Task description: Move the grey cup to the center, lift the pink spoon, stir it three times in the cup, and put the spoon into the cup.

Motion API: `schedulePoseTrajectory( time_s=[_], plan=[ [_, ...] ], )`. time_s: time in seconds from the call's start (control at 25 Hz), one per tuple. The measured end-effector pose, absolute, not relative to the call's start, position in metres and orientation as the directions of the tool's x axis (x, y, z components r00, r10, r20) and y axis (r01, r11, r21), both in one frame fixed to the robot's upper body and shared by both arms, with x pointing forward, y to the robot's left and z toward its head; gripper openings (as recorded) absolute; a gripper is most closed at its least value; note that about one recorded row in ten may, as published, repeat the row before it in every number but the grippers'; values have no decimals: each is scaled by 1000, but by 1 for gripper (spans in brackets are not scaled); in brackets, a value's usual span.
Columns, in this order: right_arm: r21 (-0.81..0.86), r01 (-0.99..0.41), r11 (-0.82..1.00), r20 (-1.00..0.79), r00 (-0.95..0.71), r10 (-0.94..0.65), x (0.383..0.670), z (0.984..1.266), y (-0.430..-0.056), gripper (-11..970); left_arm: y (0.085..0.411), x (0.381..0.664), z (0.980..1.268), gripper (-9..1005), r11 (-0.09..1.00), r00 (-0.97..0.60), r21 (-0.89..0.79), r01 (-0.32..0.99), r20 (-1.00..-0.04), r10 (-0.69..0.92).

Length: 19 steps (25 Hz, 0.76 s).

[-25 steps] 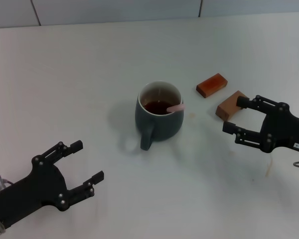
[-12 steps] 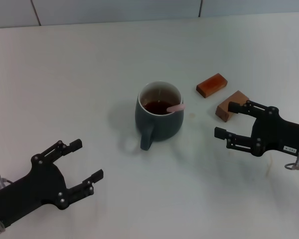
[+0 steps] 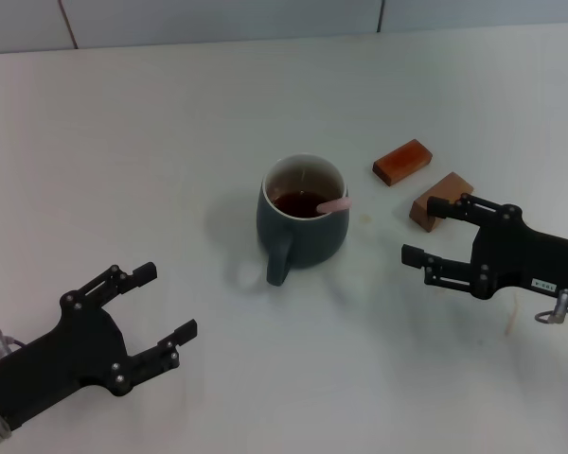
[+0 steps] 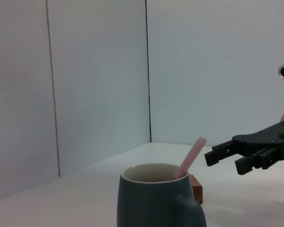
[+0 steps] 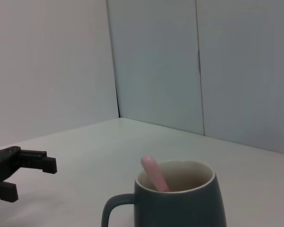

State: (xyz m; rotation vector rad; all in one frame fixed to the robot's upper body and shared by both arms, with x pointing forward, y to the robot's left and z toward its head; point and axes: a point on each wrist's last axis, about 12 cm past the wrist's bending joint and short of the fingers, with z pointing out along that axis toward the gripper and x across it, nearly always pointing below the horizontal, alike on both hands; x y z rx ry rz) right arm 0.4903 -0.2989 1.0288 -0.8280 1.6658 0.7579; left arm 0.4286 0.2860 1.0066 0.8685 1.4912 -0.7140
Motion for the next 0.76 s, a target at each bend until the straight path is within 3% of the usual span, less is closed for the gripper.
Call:
schedulePoseTrajectory(
  time_s=[0.76],
  plan=[
    [81, -830, 552, -973, -186, -137, 489, 1028, -296, 775, 287, 430, 1007, 809, 533, -18, 44, 845, -994, 111]
  ],
)
